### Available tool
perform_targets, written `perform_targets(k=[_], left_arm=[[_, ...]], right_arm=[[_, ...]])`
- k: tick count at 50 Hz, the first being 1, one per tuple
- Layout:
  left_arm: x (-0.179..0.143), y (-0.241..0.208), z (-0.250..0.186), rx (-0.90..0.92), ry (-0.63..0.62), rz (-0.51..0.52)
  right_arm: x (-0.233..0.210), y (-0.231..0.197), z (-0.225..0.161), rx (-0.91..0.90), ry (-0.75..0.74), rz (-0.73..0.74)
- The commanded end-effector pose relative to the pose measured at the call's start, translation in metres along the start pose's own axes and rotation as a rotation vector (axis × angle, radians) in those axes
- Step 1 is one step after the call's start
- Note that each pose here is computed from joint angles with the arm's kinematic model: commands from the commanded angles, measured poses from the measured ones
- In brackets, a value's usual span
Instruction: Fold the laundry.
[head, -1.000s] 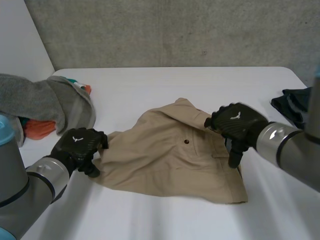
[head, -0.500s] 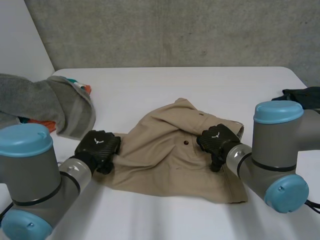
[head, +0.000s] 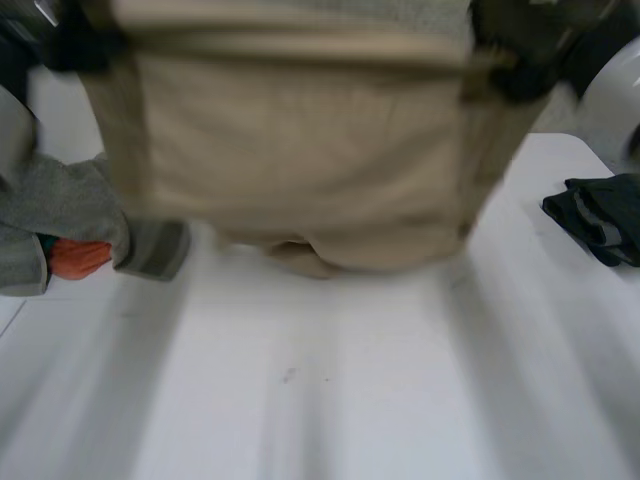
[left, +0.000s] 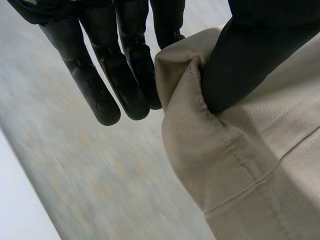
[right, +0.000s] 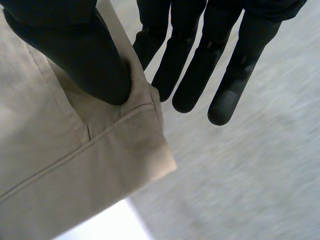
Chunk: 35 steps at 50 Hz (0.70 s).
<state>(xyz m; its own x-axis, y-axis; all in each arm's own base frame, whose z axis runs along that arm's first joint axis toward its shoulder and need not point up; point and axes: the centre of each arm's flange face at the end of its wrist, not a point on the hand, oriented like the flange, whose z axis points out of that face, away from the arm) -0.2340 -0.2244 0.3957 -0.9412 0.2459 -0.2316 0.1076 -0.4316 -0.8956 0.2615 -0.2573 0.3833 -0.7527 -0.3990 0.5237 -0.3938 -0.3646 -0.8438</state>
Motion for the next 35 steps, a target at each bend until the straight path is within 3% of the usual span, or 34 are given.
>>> perform_targets(k=[1, 11, 18, 26, 35], left_arm=[[-0.029, -0.080, 0.000, 0.179, -0.077, -0.091], [-0.045, -0.136, 0.000, 0.347, -0.125, -0.119], [-0.043, -0.124, 0.017, 0.321, -0.123, -0.102], [-0.035, -0.036, 0.074, 0.133, -0.117, -0.056], [-0.014, 0.138, 0.137, -0.105, -0.045, -0.073]], right_arm=[[0.044, -0.072, -0.021, 0.191, 0.107, -0.011], [0.056, -0.126, -0.049, 0.372, 0.145, 0.027], [0.043, -0.119, -0.032, 0.379, 0.115, 0.053], [0.013, -0.057, 0.025, 0.227, 0.071, 0.092], [-0.042, 0.025, 0.100, 0.200, 0.104, 0.123]])
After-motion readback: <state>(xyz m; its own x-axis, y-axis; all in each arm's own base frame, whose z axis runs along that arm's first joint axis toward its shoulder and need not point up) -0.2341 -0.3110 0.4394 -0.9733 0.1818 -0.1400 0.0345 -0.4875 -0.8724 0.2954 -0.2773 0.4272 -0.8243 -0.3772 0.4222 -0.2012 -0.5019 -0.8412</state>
